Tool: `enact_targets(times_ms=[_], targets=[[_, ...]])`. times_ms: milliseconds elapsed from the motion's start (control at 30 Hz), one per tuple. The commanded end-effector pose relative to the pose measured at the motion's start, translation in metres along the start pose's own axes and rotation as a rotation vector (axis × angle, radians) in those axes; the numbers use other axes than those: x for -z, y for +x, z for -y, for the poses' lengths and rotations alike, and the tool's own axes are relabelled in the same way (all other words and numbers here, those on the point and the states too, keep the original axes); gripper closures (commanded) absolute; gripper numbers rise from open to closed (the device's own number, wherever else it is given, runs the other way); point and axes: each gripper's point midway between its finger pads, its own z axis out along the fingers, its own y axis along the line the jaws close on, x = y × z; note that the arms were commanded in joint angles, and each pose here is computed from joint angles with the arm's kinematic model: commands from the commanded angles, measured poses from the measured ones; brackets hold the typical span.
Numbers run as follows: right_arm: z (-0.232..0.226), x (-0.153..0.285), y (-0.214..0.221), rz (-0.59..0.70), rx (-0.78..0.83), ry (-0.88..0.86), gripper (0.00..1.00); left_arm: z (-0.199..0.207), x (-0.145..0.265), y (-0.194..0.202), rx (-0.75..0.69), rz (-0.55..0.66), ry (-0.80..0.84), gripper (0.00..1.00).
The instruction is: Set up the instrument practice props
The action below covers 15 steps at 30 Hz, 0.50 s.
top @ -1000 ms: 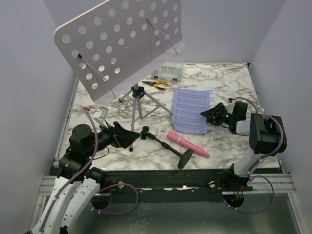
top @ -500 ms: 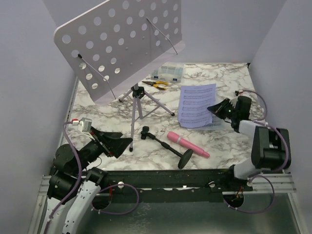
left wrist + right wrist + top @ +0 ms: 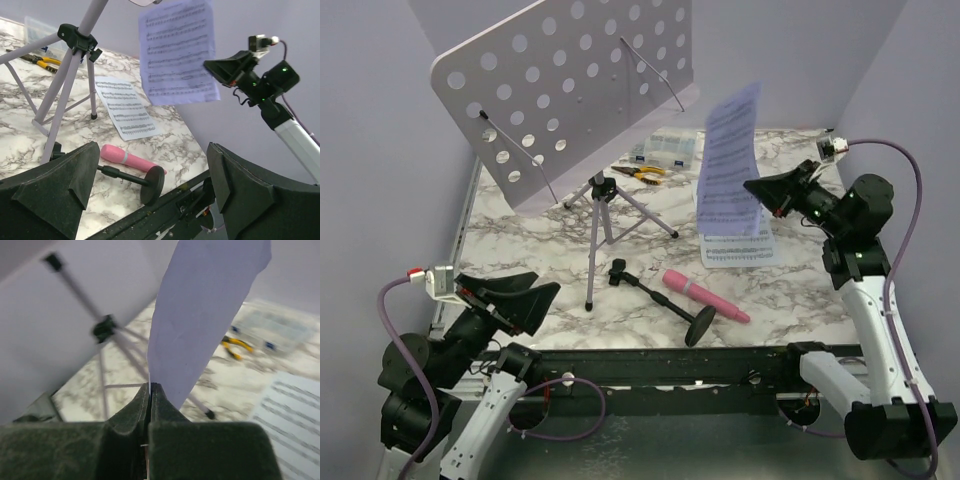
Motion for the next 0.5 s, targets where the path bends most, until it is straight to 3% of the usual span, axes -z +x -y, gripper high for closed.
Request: enact_targets(times_ms=[0, 100, 233, 467], targets=[[-0.139, 0.054, -0.019, -0.091, 0.112, -0.611, 1.00, 0.002, 0.003, -0.009, -0.040, 0.007, -0.026, 0.04], [-0.204, 0.099, -0.041, -0.136, 0.187, -0.898, 1.00, 0.010, 0.006, -0.020, -0.074, 0.038, -0.008, 0.04], [-0.252, 0.141, -0.070, -0.027, 0.328, -1.073, 1.00, 0.015, 0.007, -0.032, -0.089, 0.065, -0.011, 0.04], [-0.229, 0.072, -0.119, 0.064, 0.223, -0.995, 0.99, 0.034, 0.002, -0.053, -0.082, 0.110, 0.033, 0.04]])
